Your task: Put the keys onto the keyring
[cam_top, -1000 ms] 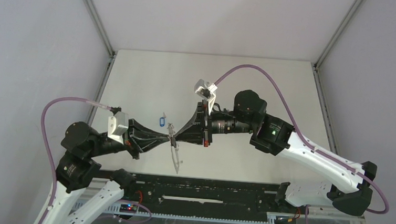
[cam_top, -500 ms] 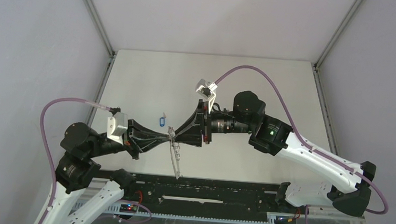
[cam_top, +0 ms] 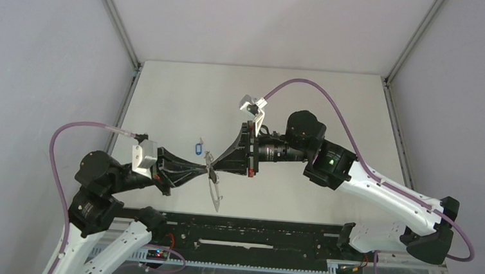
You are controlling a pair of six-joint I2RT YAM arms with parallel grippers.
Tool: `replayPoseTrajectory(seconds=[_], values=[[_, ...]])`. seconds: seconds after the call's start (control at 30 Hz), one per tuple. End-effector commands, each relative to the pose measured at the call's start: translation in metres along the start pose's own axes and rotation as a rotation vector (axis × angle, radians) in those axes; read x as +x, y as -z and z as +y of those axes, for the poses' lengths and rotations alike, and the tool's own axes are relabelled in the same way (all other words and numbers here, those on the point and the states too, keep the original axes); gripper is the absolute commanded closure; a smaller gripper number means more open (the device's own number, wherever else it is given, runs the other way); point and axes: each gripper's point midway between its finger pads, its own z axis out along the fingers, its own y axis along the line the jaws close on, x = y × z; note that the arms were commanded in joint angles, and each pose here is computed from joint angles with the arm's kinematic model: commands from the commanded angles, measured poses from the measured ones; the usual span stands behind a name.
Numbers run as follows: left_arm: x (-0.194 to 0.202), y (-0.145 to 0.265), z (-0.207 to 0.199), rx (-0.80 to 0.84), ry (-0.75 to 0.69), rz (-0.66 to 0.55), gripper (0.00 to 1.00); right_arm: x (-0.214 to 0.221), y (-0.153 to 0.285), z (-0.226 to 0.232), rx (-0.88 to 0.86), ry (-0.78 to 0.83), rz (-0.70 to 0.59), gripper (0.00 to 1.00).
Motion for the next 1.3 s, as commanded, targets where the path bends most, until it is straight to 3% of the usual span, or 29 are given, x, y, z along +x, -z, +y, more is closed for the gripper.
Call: replayPoseTrajectory(seconds=[0.0, 0.77, 0.9, 0.97, 1.03, 1.27], values=[[-0.005, 0.001, 0.002, -0.009, -0.052, -0.024, 1.00, -0.005, -0.001, 0.002, -0.016, -0.013, -0.013, 0.99], [-0.006, 0.005, 0.011, -0.054, -0.170, -0.023, 1.00, 0.012, 0.004, -0.009, 0.016, -0.166, 0.068, 1.00], [-0.008, 0.005, 0.009, -0.051, -0.171, -0.027, 1.00, 0.003, 0.006, -0.013, 0.061, -0.158, 0.023, 0.51], [-0.007, 0.005, 0.009, -0.051, -0.169, -0.026, 1.00, -0.001, 0.005, -0.010, 0.048, -0.146, 0.006, 0.41], [-0.008, 0.006, 0.009, -0.051, -0.172, -0.027, 1.00, -0.004, 0.003, -0.006, 0.031, -0.144, -0.005, 0.41], [-0.006, 0.006, 0.009, -0.049, -0.173, -0.026, 1.00, -0.006, -0.004, -0.007, 0.017, -0.166, -0.014, 0.55]])
